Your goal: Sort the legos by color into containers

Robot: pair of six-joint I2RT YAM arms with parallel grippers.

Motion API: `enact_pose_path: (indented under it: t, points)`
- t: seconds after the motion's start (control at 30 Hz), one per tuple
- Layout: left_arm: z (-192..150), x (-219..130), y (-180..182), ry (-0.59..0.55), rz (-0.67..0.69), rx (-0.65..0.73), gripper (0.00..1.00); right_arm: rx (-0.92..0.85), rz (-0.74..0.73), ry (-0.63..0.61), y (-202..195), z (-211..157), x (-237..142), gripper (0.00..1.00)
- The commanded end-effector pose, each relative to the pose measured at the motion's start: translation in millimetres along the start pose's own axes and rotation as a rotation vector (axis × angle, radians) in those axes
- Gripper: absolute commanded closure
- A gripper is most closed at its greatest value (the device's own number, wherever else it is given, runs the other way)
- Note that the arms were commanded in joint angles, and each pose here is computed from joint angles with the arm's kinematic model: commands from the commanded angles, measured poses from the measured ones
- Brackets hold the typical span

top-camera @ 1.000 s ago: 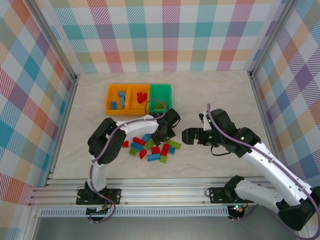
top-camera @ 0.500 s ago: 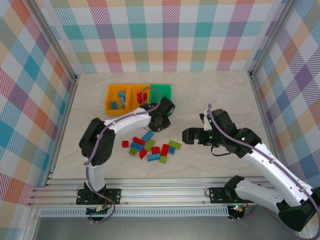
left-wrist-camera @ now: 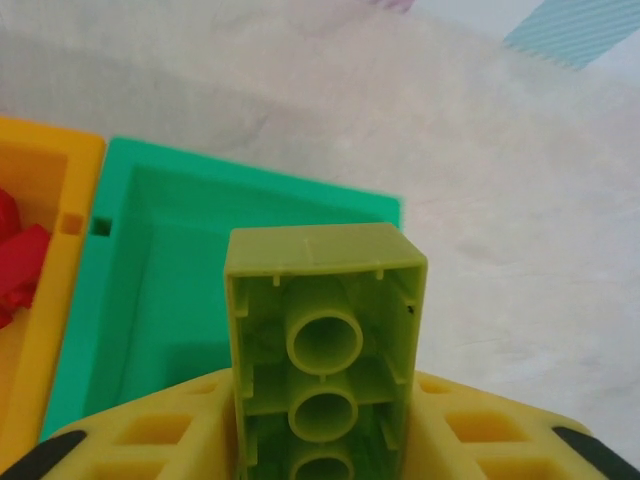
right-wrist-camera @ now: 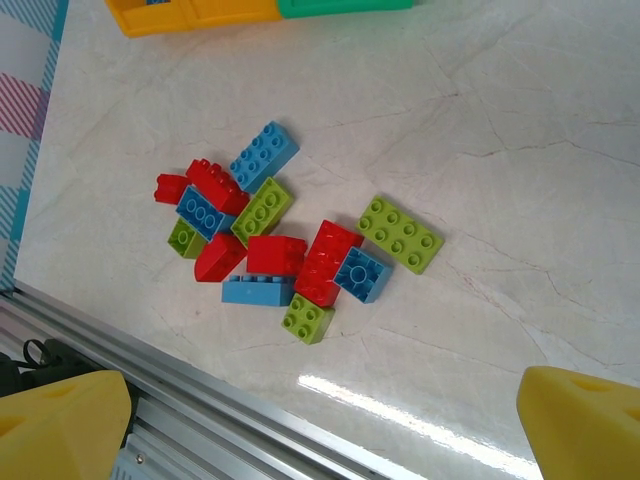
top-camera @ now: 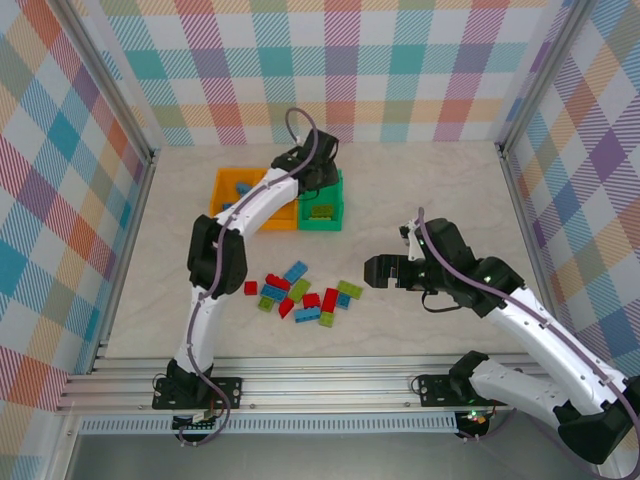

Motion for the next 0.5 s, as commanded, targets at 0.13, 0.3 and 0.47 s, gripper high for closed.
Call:
enact_pose_path:
  t: [0.13, 0.3, 0.47]
  points:
    - [16.7, -23.2, -7.7, -0.030, -0.035, 0.036, 0.37, 0.016, 0.003, -0.013, -2.6, -2.8, -5.7, 0.00]
    - [13.0, -89.7, -19.2, -0.035, -0.163, 0.093, 0.34, 0.007, -0.004, -0.008, -2.5, -0.7, -1.1, 0.00]
    - [-34.5, -191.0, -11.0, -0.076, -0.313, 0.305, 0.34, -0.006, -0.061, 0.054, -12.7, -7.8, 16.1, 0.00]
Point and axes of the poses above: each hand's point on the last joint's axis, 136 mm out from that joint toward the fingers, its own x axis out along the fingers, its own y axis along the line the jaws close on, z = x × y, the point moved 4 cm from there along -x, back along the fingers, and after that the axes turned 3 degrees about -x, right-handed, at the moved point
